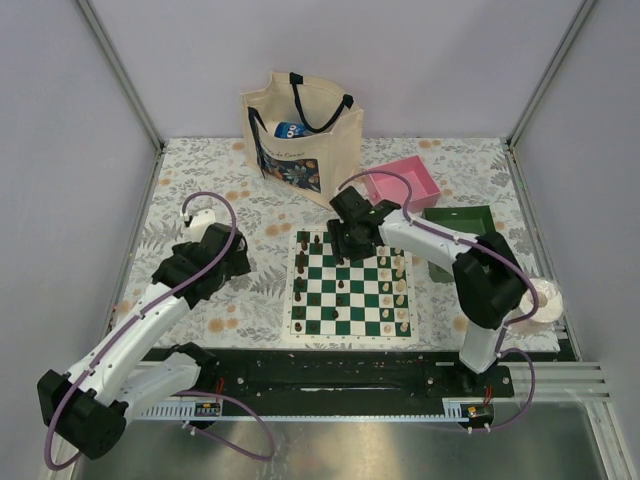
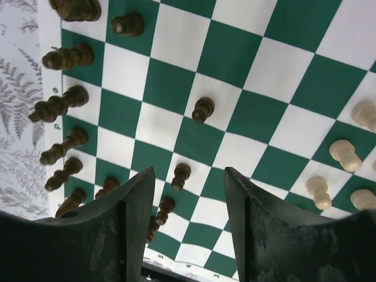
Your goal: Set up the chess pieces on the board
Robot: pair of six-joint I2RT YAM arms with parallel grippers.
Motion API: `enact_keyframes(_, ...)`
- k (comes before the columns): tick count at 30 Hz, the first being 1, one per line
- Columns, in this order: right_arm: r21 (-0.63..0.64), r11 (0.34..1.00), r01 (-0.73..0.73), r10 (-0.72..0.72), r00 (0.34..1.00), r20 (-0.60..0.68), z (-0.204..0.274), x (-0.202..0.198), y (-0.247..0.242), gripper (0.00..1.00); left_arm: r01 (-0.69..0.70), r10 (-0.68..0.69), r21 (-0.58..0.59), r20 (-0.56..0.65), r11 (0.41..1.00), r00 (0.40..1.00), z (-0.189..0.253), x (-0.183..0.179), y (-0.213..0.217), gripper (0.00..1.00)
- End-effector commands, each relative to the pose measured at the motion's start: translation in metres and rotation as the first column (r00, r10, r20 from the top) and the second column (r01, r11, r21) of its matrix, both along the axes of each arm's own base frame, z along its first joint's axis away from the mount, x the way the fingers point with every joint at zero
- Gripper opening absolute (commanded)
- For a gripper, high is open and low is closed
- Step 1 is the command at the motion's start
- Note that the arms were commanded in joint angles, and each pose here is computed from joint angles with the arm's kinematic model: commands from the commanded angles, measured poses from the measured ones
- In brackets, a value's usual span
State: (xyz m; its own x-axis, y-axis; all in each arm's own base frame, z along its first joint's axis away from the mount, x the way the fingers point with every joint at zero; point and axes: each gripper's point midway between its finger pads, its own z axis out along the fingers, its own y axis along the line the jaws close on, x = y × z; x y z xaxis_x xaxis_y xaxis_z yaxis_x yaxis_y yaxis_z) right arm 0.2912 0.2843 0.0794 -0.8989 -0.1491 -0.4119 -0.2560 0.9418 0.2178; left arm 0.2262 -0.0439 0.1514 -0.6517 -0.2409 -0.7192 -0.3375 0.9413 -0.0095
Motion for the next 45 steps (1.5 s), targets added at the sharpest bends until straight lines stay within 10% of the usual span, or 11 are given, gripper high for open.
enact_keyframes(1,-0.041,0.999,-0.006,0.007,1.0,0.018,-0.004,0.014,0.01,0.58,0.025,-0.026,0.02,0.022,0.999,0.999,-0.002,0.008,0.002,0.99)
enact_keyframes(45,-0.142,0.989,-0.048,0.052,0.998,0.026,-0.019,0.036,0.024,0.18,0.044,-0.043,0.03,-0.013,0.999,0.999,-0.005,0.012,-0.003,0.99)
